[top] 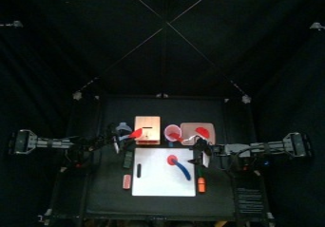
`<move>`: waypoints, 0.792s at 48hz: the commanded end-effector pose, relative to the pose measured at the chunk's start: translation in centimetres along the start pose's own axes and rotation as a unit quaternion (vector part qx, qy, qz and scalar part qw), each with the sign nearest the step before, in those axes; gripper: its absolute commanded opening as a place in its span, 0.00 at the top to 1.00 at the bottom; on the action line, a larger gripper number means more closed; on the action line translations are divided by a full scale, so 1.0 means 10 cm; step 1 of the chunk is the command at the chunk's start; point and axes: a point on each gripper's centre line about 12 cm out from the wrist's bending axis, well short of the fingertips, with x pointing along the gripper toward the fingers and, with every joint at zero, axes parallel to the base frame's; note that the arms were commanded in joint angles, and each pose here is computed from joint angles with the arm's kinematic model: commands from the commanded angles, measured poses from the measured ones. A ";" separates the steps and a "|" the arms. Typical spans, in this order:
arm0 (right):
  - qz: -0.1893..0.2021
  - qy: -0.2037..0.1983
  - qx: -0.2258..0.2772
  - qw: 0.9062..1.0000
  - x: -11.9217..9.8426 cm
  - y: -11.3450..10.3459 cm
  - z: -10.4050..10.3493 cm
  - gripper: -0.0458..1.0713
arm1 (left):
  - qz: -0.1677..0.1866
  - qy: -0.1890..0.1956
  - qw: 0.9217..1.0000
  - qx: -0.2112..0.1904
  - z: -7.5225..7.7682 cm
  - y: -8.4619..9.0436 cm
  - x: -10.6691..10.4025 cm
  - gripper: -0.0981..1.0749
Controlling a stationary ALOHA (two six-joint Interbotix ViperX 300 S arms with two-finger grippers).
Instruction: Place bottom half of cut dough in bowl
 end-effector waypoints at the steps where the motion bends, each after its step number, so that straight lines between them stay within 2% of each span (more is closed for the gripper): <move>1: 0.003 -0.010 -0.002 1.000 -0.02 0.02 0.05 0.03 | 0.032 -0.001 0.999 -0.025 -0.02 0.13 0.00 0.26; 6: 0.002 -0.010 -0.001 1.000 -0.02 0.01 0.05 0.03 | 0.068 0.006 0.996 -0.054 -0.08 0.27 -0.02 0.26; 16: -0.001 -0.002 0.000 1.000 -0.02 0.00 0.03 0.03 | 0.104 0.029 0.990 -0.091 -0.25 0.41 -0.09 0.26; 26: -0.001 -0.002 -0.001 1.000 -0.02 0.00 0.04 0.03 | 0.121 0.061 0.984 -0.119 -0.46 0.46 -0.17 0.26; 32: -0.001 -0.003 0.000 1.000 -0.02 0.00 0.05 0.03 | 0.123 0.066 0.982 -0.124 -0.49 0.46 -0.18 0.25; 38: 0.000 -0.006 0.001 1.000 -0.02 0.01 0.06 0.03 | 0.121 0.067 0.983 -0.122 -0.50 0.45 -0.18 0.17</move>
